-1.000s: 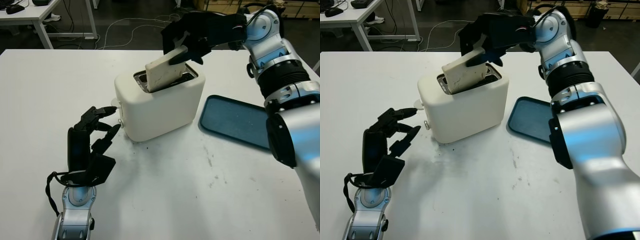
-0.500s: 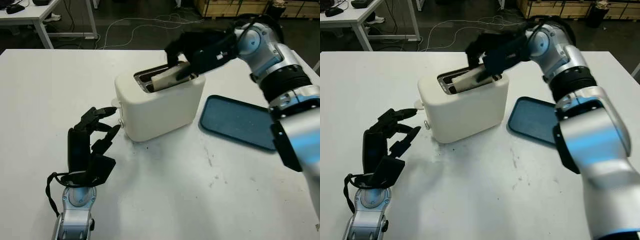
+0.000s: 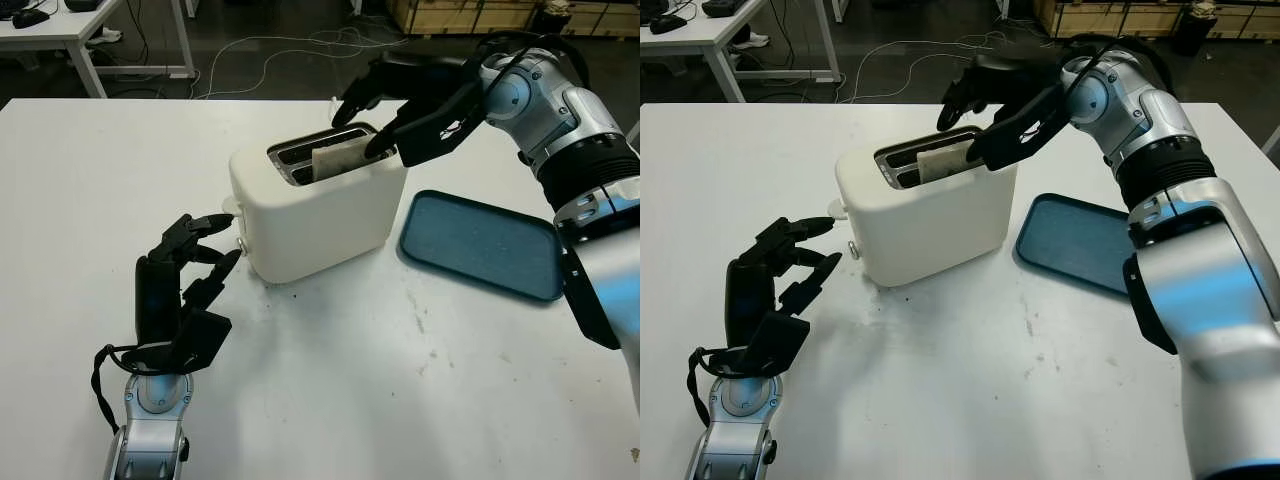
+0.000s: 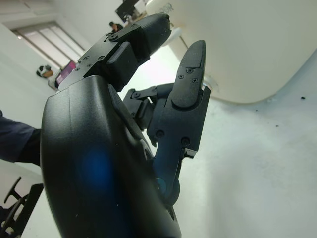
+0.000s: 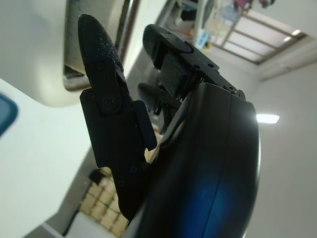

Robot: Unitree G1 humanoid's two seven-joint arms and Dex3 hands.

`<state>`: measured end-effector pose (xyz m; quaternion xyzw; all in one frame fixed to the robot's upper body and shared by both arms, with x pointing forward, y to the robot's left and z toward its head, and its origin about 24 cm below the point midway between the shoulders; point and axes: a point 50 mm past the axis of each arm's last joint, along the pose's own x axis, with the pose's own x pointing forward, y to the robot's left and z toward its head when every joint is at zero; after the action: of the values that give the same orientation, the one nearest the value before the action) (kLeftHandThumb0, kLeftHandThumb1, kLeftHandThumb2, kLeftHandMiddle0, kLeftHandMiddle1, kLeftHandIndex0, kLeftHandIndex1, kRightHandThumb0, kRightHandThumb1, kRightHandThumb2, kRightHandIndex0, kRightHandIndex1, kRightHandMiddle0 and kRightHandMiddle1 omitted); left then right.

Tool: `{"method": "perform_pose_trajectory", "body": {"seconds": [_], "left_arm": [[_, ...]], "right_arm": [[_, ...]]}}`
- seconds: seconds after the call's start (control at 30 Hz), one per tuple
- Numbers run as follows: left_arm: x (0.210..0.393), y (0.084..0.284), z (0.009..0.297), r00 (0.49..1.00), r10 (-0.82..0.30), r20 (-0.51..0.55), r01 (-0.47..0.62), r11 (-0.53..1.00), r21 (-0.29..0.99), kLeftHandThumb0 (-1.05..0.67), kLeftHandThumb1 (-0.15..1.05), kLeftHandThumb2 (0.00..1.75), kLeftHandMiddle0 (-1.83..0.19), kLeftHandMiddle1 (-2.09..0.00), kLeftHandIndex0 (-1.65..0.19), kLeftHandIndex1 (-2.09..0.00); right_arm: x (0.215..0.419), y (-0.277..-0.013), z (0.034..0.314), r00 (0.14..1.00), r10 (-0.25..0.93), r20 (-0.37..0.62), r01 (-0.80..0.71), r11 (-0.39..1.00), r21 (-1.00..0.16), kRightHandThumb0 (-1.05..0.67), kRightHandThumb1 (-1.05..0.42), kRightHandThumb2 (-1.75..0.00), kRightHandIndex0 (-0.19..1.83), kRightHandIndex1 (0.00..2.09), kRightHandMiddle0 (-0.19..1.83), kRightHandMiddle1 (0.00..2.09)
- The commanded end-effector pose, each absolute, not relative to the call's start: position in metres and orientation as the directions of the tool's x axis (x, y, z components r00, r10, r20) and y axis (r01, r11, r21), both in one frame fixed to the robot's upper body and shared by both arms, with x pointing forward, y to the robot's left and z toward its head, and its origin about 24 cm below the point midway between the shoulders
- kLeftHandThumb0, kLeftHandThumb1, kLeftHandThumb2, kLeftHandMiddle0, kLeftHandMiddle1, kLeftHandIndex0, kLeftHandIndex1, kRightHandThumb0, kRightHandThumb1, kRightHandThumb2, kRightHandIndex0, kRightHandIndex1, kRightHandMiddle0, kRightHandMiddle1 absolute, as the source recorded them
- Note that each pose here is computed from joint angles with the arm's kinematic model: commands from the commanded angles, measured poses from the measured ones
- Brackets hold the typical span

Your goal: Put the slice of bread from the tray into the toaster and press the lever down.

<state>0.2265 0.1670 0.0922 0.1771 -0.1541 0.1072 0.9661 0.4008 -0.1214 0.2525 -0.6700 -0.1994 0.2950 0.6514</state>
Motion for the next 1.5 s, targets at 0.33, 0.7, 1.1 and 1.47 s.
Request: {"method": "perform_pose_trajectory", "body": {"seconds": [0.33,0.7,1.1,1.47], "left_arm": [[0.226,0.169,0.092,0.926,0.153,0.345,-0.274,0.900,0.338,-0.26,0.92,0.17,-0.58,-1.26,-0.66,-0.58],[0.231,0.181,0.103,0.908,0.163,0.386,-0.302,0.894,0.331,-0.23,0.92,0.15,-0.54,-1.30,-0.66,-0.59],[0.239,0.195,0.125,0.861,0.120,0.494,-0.342,0.855,0.390,-0.21,0.92,0.12,-0.59,-1.26,-0.67,-0.59],[0.244,0.212,0.154,0.853,0.012,0.521,-0.339,0.772,0.537,-0.29,0.92,0.08,-0.60,-1.20,-0.69,-0.56]], "right_arm": [[0.390,-0.145,0.250,0.678,0.679,0.282,0.238,0.160,-0.958,-0.54,-0.90,-0.01,0.53,0.83,0.89,0.03],[0.366,-0.186,0.191,0.697,0.524,0.490,0.193,0.521,-0.831,-0.46,-0.91,0.00,0.78,0.81,1.01,0.05],[0.298,-0.194,0.117,0.744,0.311,0.591,0.043,0.860,-0.508,-0.37,-0.91,0.00,0.87,0.72,1.05,0.03],[0.276,-0.194,0.090,0.872,0.164,0.462,-0.030,0.959,-0.282,-0.45,-0.92,-0.04,1.01,0.63,1.08,0.01]]}}
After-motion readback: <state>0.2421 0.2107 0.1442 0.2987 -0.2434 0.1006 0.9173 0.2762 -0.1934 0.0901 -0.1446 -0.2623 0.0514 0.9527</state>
